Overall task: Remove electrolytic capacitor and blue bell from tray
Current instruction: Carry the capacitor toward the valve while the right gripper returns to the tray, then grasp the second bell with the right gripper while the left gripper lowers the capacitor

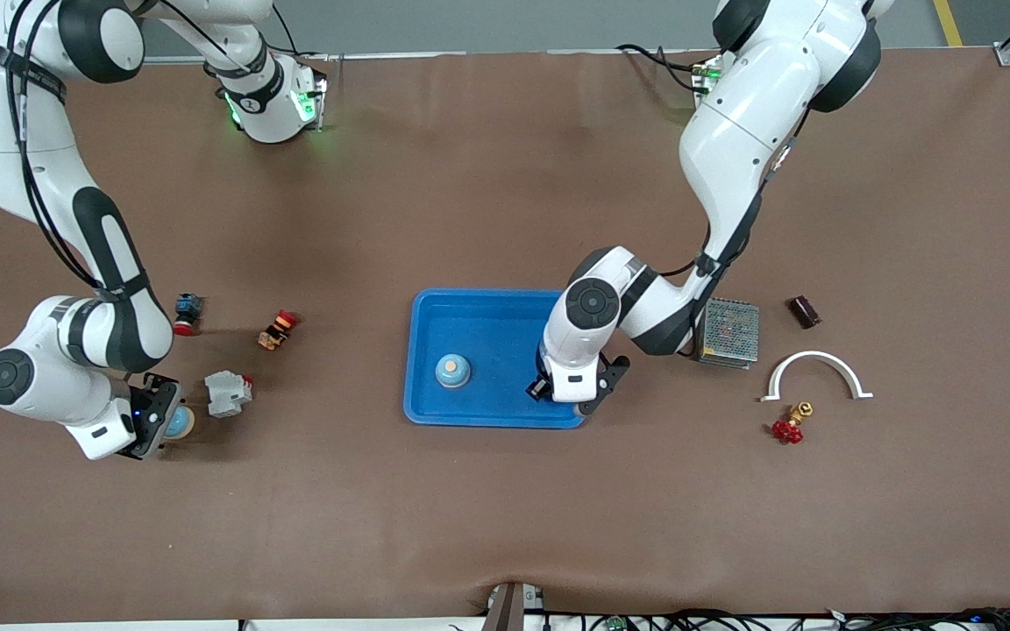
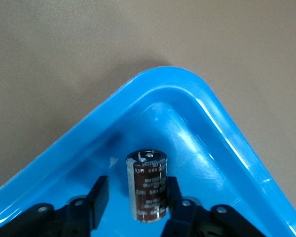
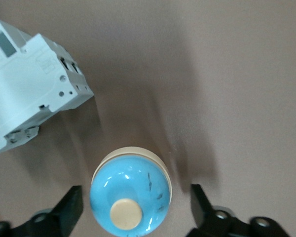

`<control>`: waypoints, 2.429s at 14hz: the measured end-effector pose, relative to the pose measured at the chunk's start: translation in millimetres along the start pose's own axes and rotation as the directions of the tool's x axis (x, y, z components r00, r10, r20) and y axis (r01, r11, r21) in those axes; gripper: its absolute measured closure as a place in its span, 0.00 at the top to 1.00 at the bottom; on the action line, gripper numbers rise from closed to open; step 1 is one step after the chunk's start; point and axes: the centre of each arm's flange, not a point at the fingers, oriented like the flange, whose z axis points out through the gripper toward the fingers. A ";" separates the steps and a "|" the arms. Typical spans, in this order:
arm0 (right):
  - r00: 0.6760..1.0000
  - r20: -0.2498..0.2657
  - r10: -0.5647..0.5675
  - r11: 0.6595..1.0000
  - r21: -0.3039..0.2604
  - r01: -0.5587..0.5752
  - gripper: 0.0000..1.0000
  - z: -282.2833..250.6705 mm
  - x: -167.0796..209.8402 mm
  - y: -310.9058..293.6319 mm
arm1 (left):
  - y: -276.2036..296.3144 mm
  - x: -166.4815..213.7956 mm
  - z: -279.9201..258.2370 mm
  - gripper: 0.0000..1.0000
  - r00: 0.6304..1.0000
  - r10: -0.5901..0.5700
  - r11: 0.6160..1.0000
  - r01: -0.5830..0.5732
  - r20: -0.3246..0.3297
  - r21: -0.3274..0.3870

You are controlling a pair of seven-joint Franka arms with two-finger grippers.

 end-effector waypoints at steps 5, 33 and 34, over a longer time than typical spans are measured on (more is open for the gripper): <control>0.999 -0.029 0.034 0.994 0.103 -0.031 1.00 -57.1 13.6 15.8 | 9.3 3.9 -14.7 0.34 1.000 -0.002 1.000 0.002 -0.006 -0.030; 0.291 0.026 0.956 0.282 0.182 -0.942 1.00 -203.2 440.7 -186.8 | -196.4 392.5 -149.3 0.34 0.929 0.368 0.877 -0.358 0.029 0.320; 0.284 0.025 0.958 0.275 0.181 -0.944 1.00 -188.9 442.0 -183.5 | -203.9 401.7 -146.3 0.34 0.924 0.382 0.871 -0.370 0.027 0.322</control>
